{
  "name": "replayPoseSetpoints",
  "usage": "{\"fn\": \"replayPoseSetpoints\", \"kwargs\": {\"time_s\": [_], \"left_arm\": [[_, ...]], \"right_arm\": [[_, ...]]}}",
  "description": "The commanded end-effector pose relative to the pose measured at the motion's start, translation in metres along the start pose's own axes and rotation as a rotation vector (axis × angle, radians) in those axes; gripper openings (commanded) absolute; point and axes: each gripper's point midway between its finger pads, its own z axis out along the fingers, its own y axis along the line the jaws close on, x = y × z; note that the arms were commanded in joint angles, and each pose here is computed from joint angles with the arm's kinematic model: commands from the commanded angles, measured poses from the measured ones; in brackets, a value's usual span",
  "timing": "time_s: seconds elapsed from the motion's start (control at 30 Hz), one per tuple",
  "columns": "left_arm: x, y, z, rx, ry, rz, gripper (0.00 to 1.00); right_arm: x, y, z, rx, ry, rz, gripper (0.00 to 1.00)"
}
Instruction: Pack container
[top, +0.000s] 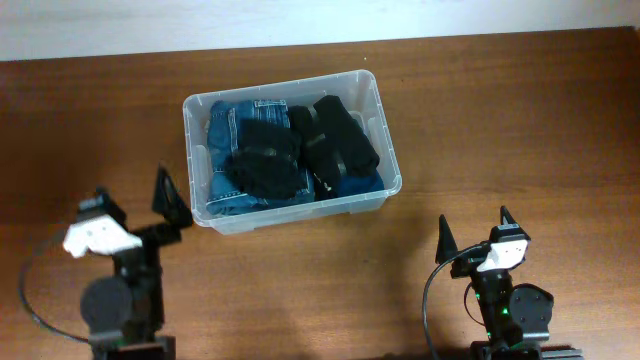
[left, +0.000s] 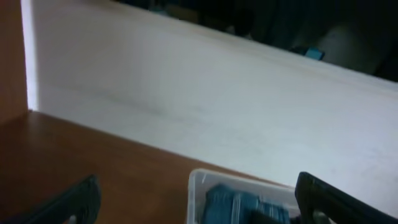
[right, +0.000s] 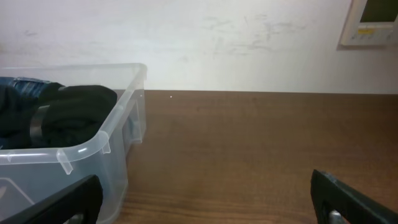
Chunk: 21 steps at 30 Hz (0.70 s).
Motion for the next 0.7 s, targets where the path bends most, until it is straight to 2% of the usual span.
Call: {"fn": "replayPoseSetpoints", "kwargs": {"time_s": [0.0, 0.2, 0.67], "left_arm": [[0.021, 0.005, -0.018, 0.029, -0.054, -0.012, 1.0], [0.045, 0.012, -0.032, 0.047, -0.119, -0.016, 0.99], [0.055, 0.023, -0.047, 0.024, -0.161, -0.021, 0.99]], "right_arm": [[0.003, 0.0, 0.0, 0.003, 0.001, 0.011, 0.98], [0.003, 0.0, 0.0, 0.003, 0.001, 0.011, 0.98], [0.003, 0.0, 0.0, 0.003, 0.001, 0.011, 0.98]]}}
